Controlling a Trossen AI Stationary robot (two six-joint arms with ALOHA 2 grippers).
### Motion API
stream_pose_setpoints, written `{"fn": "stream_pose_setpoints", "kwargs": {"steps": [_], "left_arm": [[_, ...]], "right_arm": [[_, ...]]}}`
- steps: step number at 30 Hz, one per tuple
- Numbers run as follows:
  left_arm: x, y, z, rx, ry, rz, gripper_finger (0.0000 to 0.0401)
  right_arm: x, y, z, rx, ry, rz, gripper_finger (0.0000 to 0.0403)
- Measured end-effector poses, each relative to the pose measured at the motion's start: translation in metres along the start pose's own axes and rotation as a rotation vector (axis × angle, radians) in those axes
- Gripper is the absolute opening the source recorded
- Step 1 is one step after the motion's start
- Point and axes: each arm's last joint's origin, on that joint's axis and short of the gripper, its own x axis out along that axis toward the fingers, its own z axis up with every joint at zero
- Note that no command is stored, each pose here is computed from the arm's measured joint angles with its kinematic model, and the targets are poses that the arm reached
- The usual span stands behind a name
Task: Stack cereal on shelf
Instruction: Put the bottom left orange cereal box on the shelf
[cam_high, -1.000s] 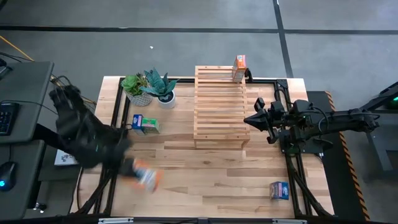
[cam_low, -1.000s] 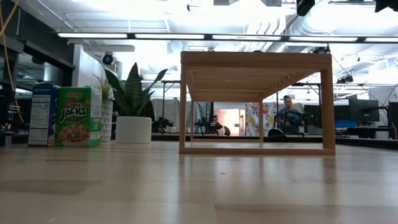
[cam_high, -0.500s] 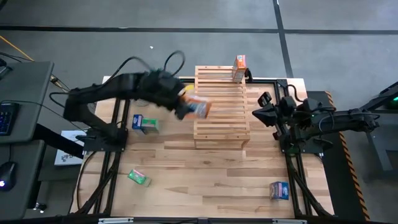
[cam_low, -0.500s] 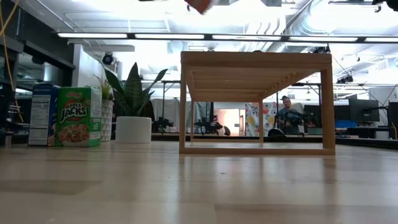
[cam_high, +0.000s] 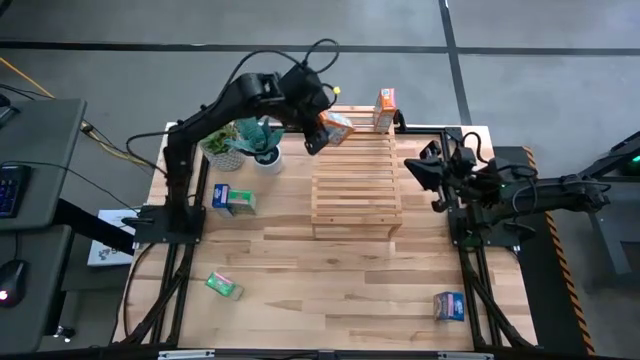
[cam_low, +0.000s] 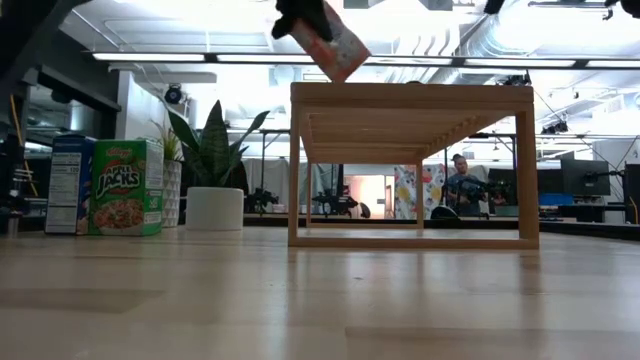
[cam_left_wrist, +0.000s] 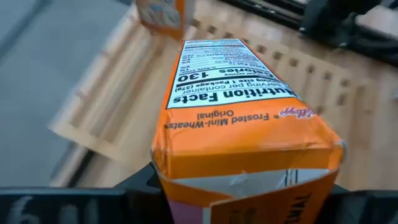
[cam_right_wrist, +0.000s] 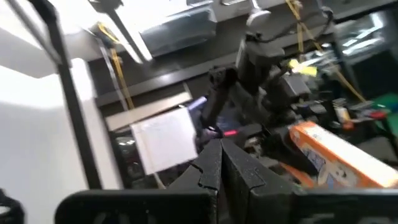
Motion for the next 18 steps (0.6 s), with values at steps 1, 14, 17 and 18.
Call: {"fn": "stream_pose_setpoints", "kwargs": {"steps": [1, 14, 17, 18], "left_arm": [[0.005, 0.003, -0.001, 0.028, 0.000, 0.009, 0.0141], [0.052, 0.028, -0.002, 0.150, 0.026, 0.104, 0.0155], [0.064, 0.029, -0.001, 0.154, 0.027, 0.098, 0.0156], [0.067, 0.028, 0.001, 0.154, 0.010, 0.084, 0.0156]], "right_arm": [[0.000, -0.001, -0.001, -0.004, 0.011, -0.018, 0.0000], [0.000, -0.005, -0.009, -0.028, 0.064, -0.118, 0.0000], [0.000, -0.005, -0.008, -0.028, 0.063, -0.118, 0.0000], [0.000, -0.005, -0.009, -0.027, 0.064, -0.118, 0.0000]]}}
